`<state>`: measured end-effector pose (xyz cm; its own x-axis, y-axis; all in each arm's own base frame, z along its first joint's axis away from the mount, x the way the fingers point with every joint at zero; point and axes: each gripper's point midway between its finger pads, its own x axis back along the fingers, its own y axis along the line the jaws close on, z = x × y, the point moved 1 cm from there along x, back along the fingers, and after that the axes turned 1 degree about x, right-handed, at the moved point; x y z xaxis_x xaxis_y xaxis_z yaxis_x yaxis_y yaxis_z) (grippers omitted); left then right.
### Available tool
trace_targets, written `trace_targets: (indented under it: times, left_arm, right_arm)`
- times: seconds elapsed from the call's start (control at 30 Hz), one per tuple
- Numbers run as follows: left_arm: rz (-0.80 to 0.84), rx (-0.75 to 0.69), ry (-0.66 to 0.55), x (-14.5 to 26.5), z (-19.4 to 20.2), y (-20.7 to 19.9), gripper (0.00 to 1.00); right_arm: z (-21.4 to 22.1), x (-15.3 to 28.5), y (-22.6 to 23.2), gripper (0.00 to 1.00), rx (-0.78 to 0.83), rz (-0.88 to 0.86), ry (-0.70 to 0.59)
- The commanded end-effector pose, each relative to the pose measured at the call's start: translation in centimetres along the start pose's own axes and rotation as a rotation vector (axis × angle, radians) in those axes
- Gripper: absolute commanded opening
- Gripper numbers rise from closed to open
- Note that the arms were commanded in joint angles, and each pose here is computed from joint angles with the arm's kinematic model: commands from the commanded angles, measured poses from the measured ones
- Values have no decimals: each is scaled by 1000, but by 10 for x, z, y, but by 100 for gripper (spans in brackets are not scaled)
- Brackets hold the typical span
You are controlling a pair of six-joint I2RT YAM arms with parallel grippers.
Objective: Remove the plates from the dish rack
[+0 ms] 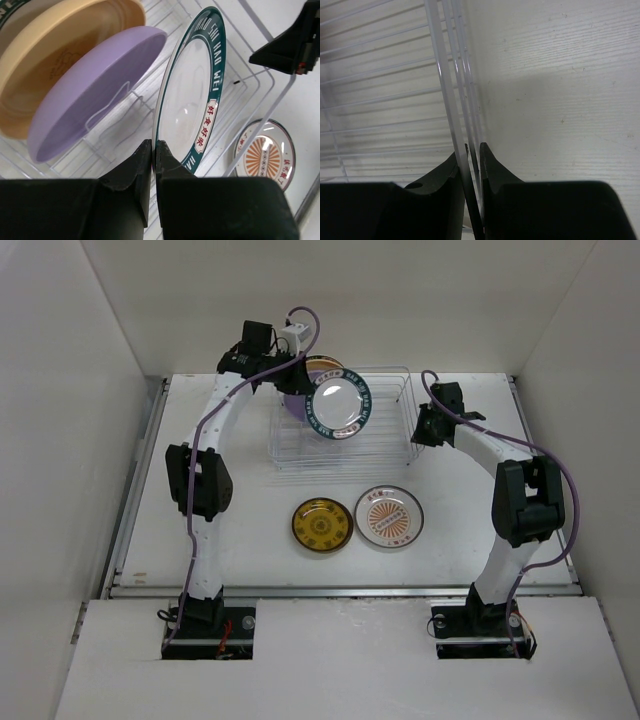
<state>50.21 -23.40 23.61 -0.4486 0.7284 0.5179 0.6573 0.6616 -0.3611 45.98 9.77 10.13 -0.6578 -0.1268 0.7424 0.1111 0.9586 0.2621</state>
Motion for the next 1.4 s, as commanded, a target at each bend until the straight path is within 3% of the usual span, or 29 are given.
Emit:
trace_targets:
  times: [0.0,0.23,0.5,0.6,0.7,1.1,1.37]
  left_arm:
    - [111,-33,-75,28,-29,-39,0]
    - [286,8,49,24,2,-67,0]
    - [435,-60,389,11,98,-148,0]
    - [491,-96,465,7,122,-175,0]
    - [483,-57,493,-5,134,-177,0]
    - [365,-179,593,-68,185,-194,0]
    - [333,-139,633,-94,207,-187,0]
  right_arm:
    - [-10,-5,14,20,-25,-53,-30]
    - [-17,-1,17,20,-25,-60,-47]
    - [-23,6,24,18,-75,-90,-78]
    - [-25,6,27,18,-83,-106,-85]
    - [-24,9,27,18,-92,-106,-85]
    - [-23,14,25,18,-101,-108,-109]
    - [-33,25,31,18,-99,-133,-140]
